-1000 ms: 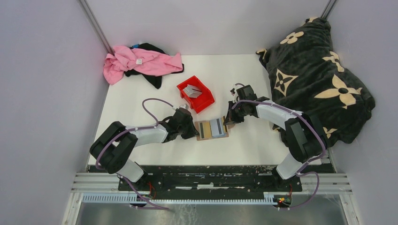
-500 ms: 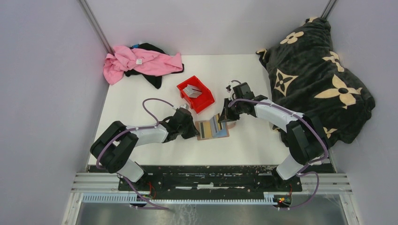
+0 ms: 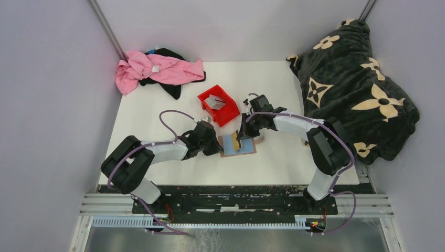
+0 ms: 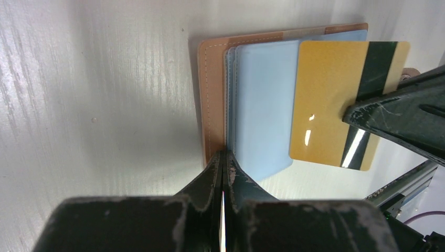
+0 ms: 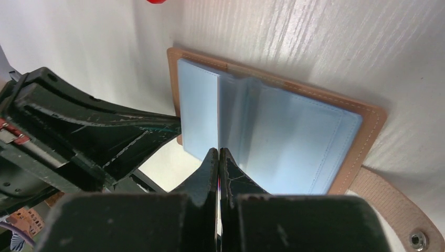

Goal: Put the credit cards into the card holder
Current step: Turn over the card slot in the card holder.

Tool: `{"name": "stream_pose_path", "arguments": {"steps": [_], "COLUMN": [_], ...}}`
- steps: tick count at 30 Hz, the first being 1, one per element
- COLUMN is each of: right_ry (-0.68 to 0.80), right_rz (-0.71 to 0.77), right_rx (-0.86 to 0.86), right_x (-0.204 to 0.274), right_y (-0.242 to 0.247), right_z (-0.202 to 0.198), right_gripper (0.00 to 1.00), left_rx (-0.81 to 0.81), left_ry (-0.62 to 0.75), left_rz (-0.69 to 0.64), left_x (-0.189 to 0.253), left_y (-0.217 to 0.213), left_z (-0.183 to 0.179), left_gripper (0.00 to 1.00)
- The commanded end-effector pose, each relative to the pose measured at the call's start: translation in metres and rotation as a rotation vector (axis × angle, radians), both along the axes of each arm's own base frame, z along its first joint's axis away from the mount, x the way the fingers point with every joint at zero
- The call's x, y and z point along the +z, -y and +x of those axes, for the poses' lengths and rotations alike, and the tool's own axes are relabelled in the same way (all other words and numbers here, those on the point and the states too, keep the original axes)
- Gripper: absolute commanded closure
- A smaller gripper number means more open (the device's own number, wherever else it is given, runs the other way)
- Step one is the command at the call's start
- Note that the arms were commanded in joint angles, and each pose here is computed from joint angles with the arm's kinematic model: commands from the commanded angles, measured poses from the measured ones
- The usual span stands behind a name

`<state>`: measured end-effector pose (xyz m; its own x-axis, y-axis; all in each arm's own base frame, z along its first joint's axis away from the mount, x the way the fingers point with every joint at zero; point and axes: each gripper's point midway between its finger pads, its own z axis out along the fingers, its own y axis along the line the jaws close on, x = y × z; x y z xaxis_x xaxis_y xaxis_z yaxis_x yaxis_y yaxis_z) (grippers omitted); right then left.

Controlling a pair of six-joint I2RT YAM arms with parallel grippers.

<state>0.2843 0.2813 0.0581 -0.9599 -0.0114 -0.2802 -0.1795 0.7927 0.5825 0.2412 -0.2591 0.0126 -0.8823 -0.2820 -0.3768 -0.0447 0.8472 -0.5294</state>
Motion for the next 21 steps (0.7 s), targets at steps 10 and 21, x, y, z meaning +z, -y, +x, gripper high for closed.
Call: {"name": "stream_pose_path", "arguments": {"steps": [10, 21], "right_ry": [0.040, 0.017], "right_rz": [-0.022, -0.017], "right_rx": [-0.020, -0.037], "right_x": [-0.010, -0.019], "right_y": [0.007, 0.015], "right_z": [0.012, 0.010], "right_gripper": [0.99, 0.99], "left_rx": [-0.064, -0.056], "left_ry": [-0.144, -0.132], "left_rz": [0.247, 0.269], "left_x": [-0.054, -0.050], "left_y": [-0.048, -0.056], "left_z": [-0.048, -0.049], "left_gripper": [0.97, 0.97]}}
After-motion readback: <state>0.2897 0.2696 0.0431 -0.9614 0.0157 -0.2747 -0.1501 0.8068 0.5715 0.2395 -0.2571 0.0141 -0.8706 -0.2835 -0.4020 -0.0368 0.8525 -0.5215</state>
